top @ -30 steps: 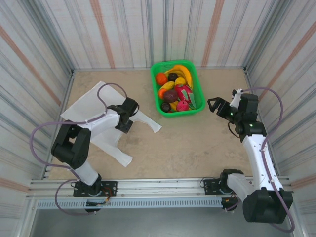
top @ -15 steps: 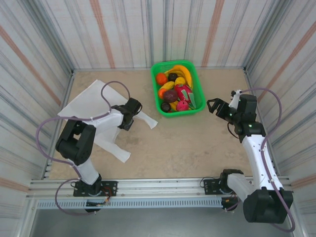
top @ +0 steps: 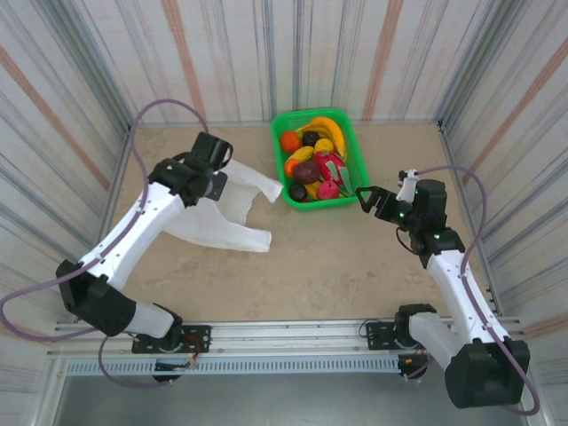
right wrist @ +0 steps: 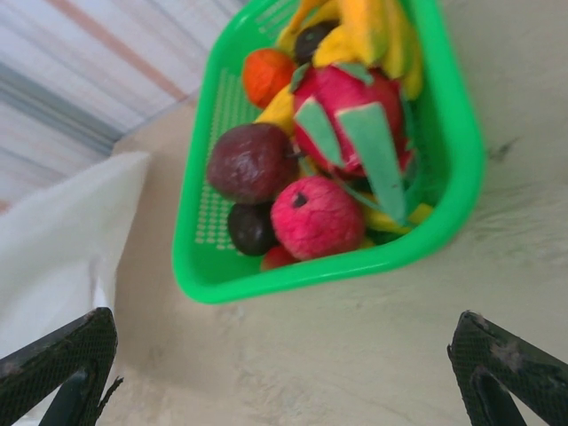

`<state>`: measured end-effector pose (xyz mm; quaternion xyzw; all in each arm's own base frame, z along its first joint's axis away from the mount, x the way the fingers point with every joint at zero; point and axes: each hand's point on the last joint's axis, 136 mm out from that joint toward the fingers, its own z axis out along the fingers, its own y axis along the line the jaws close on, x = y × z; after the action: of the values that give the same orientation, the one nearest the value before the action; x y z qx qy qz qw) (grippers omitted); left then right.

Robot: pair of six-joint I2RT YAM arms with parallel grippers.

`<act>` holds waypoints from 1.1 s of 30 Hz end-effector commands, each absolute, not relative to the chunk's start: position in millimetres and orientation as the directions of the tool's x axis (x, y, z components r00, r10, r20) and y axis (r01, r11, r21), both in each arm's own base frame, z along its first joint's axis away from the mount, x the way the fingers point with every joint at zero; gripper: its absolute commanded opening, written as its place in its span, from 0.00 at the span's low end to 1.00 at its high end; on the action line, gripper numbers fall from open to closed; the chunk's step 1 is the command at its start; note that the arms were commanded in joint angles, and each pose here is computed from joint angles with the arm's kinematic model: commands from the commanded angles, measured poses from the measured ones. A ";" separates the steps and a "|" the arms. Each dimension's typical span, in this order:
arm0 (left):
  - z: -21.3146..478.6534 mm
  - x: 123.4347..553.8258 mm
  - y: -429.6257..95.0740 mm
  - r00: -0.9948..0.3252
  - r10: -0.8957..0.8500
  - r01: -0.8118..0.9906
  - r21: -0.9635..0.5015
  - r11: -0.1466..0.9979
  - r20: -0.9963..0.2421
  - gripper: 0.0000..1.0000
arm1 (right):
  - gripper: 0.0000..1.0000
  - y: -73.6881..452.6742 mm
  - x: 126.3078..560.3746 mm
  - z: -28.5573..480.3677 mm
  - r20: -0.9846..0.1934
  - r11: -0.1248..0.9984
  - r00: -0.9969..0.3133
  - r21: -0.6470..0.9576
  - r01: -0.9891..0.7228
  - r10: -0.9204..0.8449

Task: Place the fake fruits into the plastic bag and tie a complex knot

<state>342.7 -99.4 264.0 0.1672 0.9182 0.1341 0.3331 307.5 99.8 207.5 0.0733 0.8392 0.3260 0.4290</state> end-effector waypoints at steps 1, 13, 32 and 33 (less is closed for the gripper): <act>273.7 310.4 -99.2 -0.780 0.365 0.267 0.256 0.929 -0.508 0.00 | 0.99 132.1 300.2 218.5 -0.704 0.695 -0.578 0.654 -0.300 0.412; 313.6 305.2 -140.7 -0.754 0.264 0.329 0.001 0.944 -0.601 0.00 | 0.99 243.5 281.9 220.3 -0.813 0.597 -0.441 0.580 -0.555 0.380; 316.3 302.7 -161.2 -0.769 0.230 0.355 -0.099 0.930 -0.597 0.00 | 0.95 346.4 315.8 227.5 -0.725 0.492 -0.416 0.682 -0.541 0.548; 317.7 302.2 -161.1 -0.765 0.228 0.356 -0.101 0.929 -0.602 0.00 | 0.93 344.6 321.1 224.3 -0.715 0.505 -0.415 0.694 -0.512 0.562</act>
<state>308.9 -157.4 307.8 0.1581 0.9377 -0.0867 0.2971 303.7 351.3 221.8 -0.0469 0.6796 0.5075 0.5276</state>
